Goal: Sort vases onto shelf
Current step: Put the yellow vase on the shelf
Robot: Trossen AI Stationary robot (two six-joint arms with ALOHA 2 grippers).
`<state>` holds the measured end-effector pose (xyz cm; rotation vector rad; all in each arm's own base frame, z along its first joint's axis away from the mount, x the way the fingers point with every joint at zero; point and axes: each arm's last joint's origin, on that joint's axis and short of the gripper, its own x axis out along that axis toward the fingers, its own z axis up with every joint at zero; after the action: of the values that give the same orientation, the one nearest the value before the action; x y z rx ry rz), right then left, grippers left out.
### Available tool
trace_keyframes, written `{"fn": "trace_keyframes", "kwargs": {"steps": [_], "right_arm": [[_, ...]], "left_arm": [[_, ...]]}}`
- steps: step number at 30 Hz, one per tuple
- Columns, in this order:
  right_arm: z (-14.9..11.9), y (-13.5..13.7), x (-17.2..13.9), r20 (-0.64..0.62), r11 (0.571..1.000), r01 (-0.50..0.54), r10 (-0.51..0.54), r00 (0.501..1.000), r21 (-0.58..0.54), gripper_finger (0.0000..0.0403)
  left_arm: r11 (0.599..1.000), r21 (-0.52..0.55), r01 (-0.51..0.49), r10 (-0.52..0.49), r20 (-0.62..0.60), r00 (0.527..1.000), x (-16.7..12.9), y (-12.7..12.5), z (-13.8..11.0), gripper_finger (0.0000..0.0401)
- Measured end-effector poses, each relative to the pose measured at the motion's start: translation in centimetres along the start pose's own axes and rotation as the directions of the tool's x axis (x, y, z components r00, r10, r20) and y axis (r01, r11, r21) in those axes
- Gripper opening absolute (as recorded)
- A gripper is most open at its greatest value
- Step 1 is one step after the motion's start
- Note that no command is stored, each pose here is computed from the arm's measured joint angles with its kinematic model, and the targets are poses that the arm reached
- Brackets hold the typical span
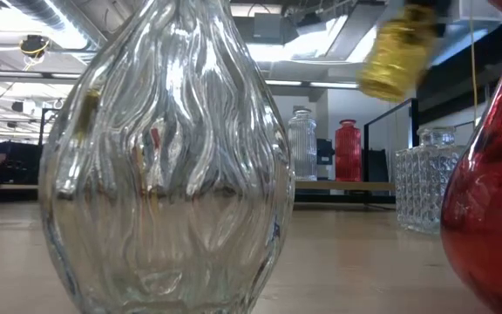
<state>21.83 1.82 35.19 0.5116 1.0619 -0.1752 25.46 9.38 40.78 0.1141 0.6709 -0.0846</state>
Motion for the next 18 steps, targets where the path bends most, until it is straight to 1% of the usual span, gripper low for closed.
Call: {"fn": "trace_keyframes", "kwargs": {"steps": [3,6,8,11,14,18], "right_arm": [[3.6,-0.7,-0.5,0.052,1.0,-0.015,0.016,0.999,-0.022,0.0002],[7.6,-1.4,-0.3,0.098,0.999,-0.044,0.045,0.994,-0.018,0.0002],[10.5,-1.9,0.1,0.116,0.997,-0.075,0.075,0.99,-0.004,0.0001],[14.5,-2.5,1.3,0.126,0.993,-0.113,0.116,0.985,-0.028,0.0],[18.0,-3.0,3.0,0.123,0.991,-0.115,0.123,0.985,-0.07,0.0],[20.7,-4.4,6.1,0.018,0.993,-0.092,0.094,0.995,-0.078,0.0001]], "left_arm": [[0.992,0.07,-0.106,0.109,-0.041,0.993,0.3,-0.7,0.3,0.0163],[0.973,0.097,-0.211,0.218,-0.067,0.974,0.5,-0.9,0.6,0.0163],[0.961,0.102,-0.257,0.265,-0.075,0.961,0.5,-0.9,0.7,0.0163],[0.953,0.099,-0.287,0.296,-0.089,0.951,0.5,-0.9,0.6,0.0163],[0.952,0.067,-0.297,0.303,-0.094,0.948,0.5,-0.8,0.6,0.0163],[0.954,0.031,-0.297,0.298,-0.104,0.949,0.5,-0.9,0.5,0.0163]]}}
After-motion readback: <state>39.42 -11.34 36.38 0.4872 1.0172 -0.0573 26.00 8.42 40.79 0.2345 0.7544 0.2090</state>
